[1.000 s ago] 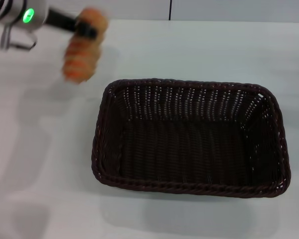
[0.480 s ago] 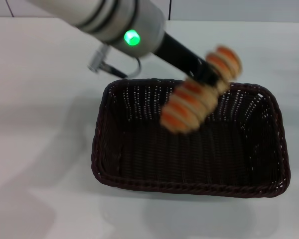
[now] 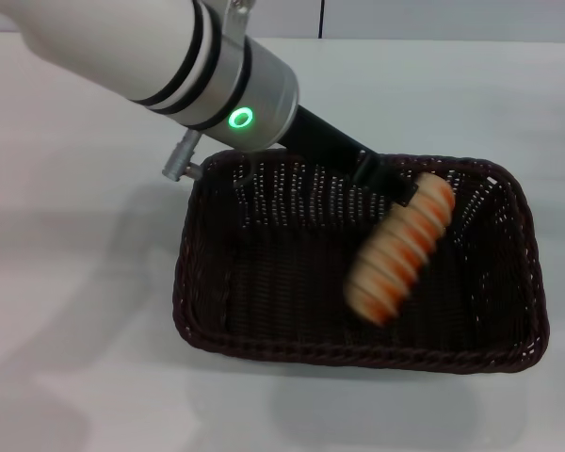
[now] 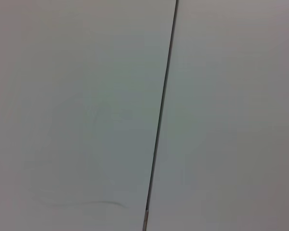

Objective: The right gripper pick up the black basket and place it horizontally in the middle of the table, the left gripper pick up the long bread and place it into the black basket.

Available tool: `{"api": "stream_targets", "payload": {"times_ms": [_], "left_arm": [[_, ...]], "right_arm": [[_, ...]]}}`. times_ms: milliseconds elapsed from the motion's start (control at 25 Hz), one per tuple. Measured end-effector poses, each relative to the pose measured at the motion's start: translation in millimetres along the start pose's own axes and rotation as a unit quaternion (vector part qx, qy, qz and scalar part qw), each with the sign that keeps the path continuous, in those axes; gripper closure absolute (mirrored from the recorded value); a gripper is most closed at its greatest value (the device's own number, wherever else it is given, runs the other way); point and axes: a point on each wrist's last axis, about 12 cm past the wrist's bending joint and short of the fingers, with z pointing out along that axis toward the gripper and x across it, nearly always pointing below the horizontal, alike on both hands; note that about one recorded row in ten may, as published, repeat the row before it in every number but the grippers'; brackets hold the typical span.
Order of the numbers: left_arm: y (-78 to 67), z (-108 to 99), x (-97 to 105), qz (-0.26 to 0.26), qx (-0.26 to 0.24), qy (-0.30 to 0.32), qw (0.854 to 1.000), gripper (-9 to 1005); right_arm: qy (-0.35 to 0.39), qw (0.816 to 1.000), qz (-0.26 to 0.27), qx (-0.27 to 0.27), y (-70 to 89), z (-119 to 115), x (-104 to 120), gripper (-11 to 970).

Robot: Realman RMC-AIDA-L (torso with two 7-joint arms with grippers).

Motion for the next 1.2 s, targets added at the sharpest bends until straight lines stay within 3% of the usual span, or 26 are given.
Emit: {"api": "stream_targets", "payload": {"times_ms": [80, 120, 200, 280, 320, 360, 560, 680, 800, 840, 1000, 1200], "left_arm": [[6.2, 0, 2, 0.0, -0.016, -0.005, 1.0, 339], [21.9, -1, 6, -0.004, -0.064, -0.023, 0.998, 293], [29.5, -2, 7, -0.007, -0.085, -0.035, 0.996, 200], [50.6, -6, 12, -0.018, -0.139, -0.091, 0.986, 169], [68.6, -11, 19, -0.031, -0.178, -0.159, 0.971, 154], [68.6, -11, 19, -0.031, -0.178, -0.159, 0.971, 138], [117.9, -29, 54, -0.068, -0.282, -0.355, 0.889, 125], [132.1, -29, 81, -0.07, -0.326, -0.414, 0.847, 126], [137.2, -22, 105, -0.067, -0.35, -0.46, 0.813, 125], [137.7, -19, 116, -0.066, -0.355, -0.487, 0.796, 125], [144.4, -5, 154, -0.08, -0.346, -0.553, 0.754, 125], [152.4, -3, 186, -0.109, -0.311, -0.6, 0.729, 125]], "right_arm": [[0.0, 1.0, 0.0, 0.001, -0.1, 0, 0, 142], [-0.001, 1.0, 0.001, 0.002, -0.5, 0, -1, 142], [-0.002, 1.0, 0.001, 0.002, -0.5, 1, -1, 141], [-0.006, 1.0, 0.003, 0.003, -0.1, 1, -2, 141], [-0.013, 1.0, 0.005, 0.005, -0.4, 2, -4, 141], [-0.013, 1.0, 0.005, 0.005, -0.4, 2, -4, 141], [-0.024, 1.0, 0.005, 0.005, 0.9, 4, -8, 141], [-0.027, 1.0, 0.003, 0.002, 2.3, 8, -11, 141], [-0.031, 1.0, 0.003, -0.002, 5.4, 12, -15, 141], [-0.033, 0.999, 0.003, -0.003, 6.6, 13, -16, 141], [-0.039, 0.999, 0.005, -0.006, 10.1, 17, -20, 141], [-0.047, 0.999, 0.007, -0.008, 13.0, 19, -24, 141]]}}
